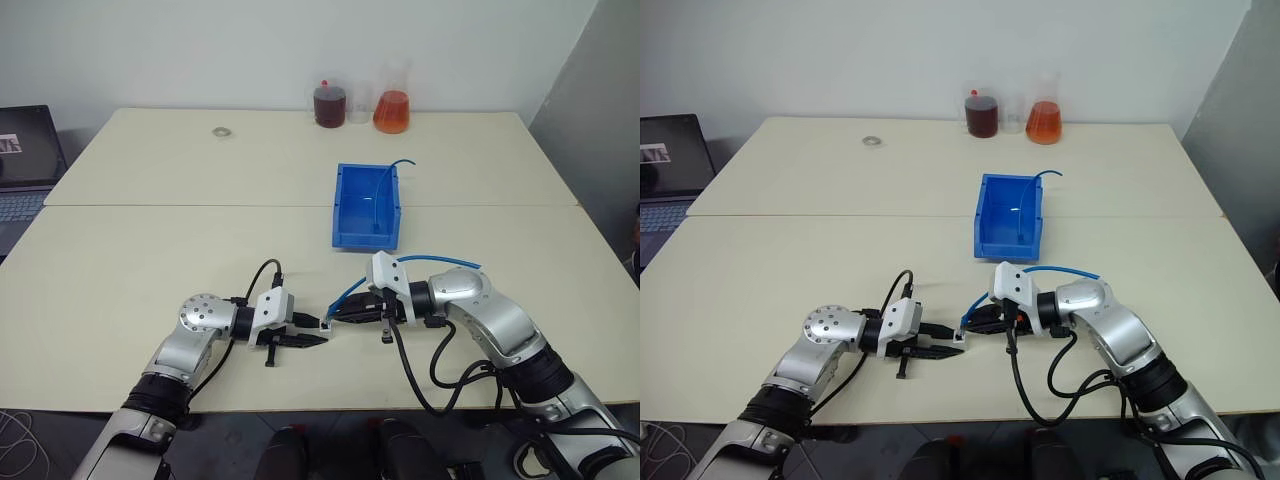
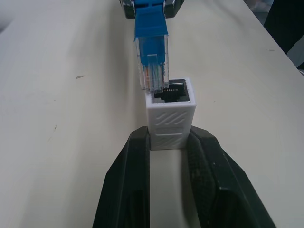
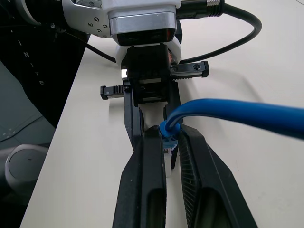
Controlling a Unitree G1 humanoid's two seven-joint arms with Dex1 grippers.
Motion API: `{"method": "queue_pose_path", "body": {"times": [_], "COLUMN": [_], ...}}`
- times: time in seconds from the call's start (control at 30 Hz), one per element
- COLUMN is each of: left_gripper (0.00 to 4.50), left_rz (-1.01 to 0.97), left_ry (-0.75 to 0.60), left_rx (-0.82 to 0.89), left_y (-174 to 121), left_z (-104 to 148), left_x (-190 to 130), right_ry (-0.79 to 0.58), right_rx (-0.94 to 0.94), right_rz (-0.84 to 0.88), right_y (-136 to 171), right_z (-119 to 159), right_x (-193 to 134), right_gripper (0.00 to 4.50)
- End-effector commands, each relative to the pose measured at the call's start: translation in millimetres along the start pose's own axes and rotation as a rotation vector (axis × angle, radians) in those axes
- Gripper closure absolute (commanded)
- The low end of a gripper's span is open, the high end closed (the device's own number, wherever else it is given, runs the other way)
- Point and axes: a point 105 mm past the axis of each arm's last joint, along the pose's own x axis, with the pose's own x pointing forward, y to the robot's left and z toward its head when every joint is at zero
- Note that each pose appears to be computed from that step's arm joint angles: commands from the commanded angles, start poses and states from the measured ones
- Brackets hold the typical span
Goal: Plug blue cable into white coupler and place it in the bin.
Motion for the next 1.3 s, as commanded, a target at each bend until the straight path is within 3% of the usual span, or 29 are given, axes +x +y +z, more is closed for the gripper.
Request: {"method": "queue_pose_path", "body": {"times": [0.03,0.53,1.3], "left_gripper": [3.73,3.73,3.73], "left_rz": [0.000,0.013,0.022], "left_ry": [0.017,0.018,0.021], "left_rx": [-0.012,-0.013,-0.026], "left_y": [-2,2,3], "left_z": [-3,-4,-7], "left_x": [-4,-3,-4], "right_ry": [-0.002,0.036,0.067], "right_rx": [-0.035,-0.048,-0.045], "right_rz": [0.007,0.063,-0.009], "right_y": [0,11,-11], "right_z": [8,5,2], "right_x": [-3,2,-3], "right_gripper": [4.36,4.36,4.36]}}
